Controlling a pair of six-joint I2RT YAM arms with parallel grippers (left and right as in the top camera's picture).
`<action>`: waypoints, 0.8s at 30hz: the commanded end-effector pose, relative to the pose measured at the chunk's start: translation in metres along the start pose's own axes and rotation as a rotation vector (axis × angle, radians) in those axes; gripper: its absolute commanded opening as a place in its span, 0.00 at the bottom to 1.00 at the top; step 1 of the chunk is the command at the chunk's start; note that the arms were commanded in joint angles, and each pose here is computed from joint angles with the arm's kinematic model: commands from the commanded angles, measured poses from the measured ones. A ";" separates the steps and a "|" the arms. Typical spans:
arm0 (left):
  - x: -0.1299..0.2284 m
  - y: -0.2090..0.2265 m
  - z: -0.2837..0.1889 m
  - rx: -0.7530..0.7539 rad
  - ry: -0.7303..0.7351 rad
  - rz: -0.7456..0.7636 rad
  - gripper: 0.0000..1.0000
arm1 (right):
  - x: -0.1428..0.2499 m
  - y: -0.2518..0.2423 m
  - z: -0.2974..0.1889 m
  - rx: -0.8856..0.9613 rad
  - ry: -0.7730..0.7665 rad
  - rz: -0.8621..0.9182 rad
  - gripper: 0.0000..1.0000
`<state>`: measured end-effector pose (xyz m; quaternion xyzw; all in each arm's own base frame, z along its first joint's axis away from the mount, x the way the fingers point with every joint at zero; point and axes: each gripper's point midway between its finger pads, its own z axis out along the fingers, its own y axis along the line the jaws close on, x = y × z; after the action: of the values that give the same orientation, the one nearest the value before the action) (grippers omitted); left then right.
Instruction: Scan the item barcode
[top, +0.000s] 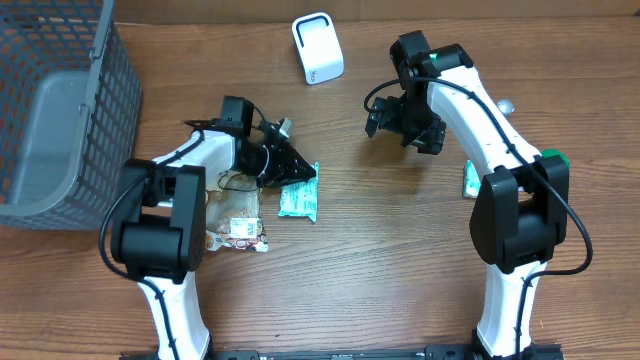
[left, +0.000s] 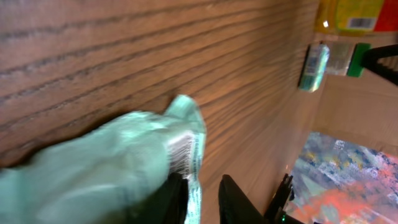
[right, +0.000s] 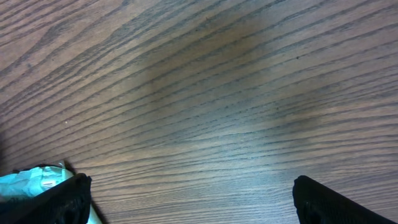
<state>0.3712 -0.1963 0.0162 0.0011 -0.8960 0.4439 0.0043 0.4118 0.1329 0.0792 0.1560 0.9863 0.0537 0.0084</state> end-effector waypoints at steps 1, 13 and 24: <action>0.002 0.017 0.011 -0.045 0.020 -0.004 0.20 | -0.003 -0.001 -0.008 -0.004 -0.023 0.001 1.00; -0.016 -0.031 -0.021 0.001 -0.047 0.086 0.15 | -0.003 -0.001 -0.008 -0.004 -0.023 0.001 1.00; -0.003 -0.070 -0.090 -0.237 -0.190 0.082 0.19 | -0.003 -0.001 -0.008 -0.004 -0.023 0.001 1.00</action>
<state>0.3763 -0.1854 0.1291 -0.0221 -0.9094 0.4064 -0.0860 0.4118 0.1329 0.0791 0.1560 0.9863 0.0536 0.0082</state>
